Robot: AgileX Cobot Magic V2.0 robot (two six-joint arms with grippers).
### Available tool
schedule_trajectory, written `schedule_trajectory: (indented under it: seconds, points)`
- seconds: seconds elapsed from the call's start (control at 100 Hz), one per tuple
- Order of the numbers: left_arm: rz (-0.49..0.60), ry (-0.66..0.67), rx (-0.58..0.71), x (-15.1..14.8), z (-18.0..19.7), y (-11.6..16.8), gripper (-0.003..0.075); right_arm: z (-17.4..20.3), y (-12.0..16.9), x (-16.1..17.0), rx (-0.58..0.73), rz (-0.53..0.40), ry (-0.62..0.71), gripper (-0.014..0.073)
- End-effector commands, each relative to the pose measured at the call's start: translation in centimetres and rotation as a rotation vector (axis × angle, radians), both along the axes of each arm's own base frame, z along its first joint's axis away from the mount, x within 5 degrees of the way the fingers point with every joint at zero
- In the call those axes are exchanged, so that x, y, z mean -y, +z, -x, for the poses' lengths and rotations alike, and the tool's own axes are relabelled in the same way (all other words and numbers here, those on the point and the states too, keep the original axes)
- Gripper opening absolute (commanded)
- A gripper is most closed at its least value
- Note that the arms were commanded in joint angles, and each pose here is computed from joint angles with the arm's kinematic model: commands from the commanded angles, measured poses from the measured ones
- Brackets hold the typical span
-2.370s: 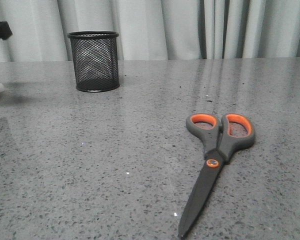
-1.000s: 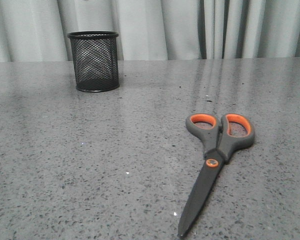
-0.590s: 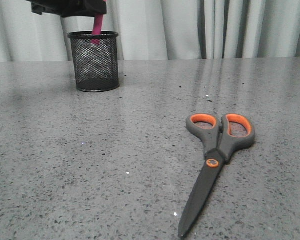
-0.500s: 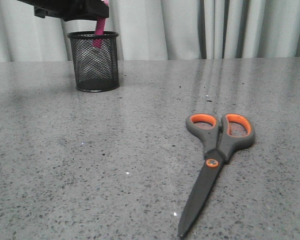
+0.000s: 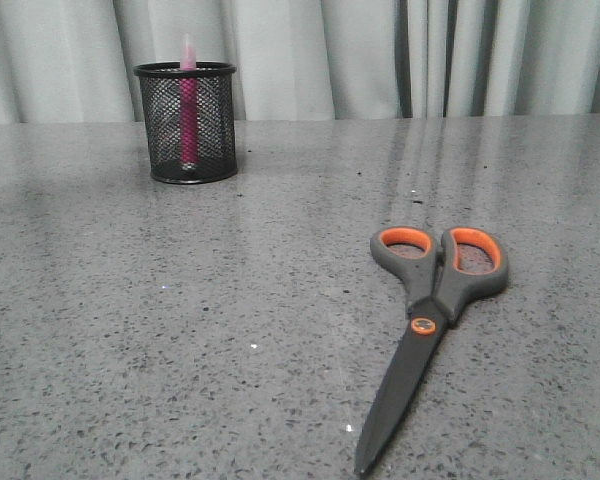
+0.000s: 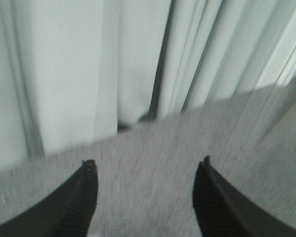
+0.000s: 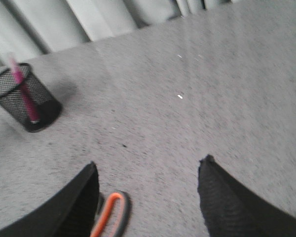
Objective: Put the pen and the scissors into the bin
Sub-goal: 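Lower the right gripper over the grey-and-orange scissors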
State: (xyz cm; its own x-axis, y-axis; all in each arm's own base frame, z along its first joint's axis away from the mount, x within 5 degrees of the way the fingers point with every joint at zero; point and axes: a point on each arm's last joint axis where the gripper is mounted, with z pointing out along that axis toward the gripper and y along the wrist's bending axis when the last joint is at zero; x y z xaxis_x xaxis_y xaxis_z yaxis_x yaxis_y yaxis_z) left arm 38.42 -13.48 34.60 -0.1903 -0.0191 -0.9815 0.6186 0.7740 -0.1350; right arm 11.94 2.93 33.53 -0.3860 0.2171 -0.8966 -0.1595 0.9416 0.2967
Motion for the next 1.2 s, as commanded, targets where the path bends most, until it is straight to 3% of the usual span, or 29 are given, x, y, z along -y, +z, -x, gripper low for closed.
schedule_trajectory:
  seconds: [0.0, 0.16, 0.37, 0.54, 0.65, 0.94, 1.19]
  points:
    - [0.039, -0.062, 0.222, -0.7, 5.0, 8.0, 0.0311, -0.1, 3.6, -0.7, 0.145, 0.006, 0.056, 0.0397]
    - [0.019, -0.090, 0.445, -2.2, 12.3, 14.6, 0.0281, -0.6, 7.0, -4.0, 0.138, 0.030, 0.296, 0.0370]
    - [0.000, -0.074, 0.677, -4.5, 21.6, 19.9, 0.0281, -3.5, 6.5, -10.9, -0.056, 0.124, 0.554, 0.0370]
    - [-0.049, -0.012, 0.830, -6.3, 27.5, 21.8, 0.0281, -5.6, 4.5, -14.0, -0.354, 0.183, 0.565, 0.0370]
    - [-0.030, 0.050, 0.873, -7.3, 30.0, 22.0, 0.0281, -6.3, 4.1, -14.5, -0.453, 0.233, 0.546, 0.0374]
    - [-0.009, 0.081, 0.853, -8.0, 31.4, 20.5, 0.0281, -7.1, 1.7, -14.4, -0.685, 0.327, 0.430, 0.0458]
    - [0.030, 0.018, 0.837, -7.6, 31.9, 20.0, 0.0281, -8.0, -0.2, -15.2, -0.814, 0.290, 0.332, 0.0456]
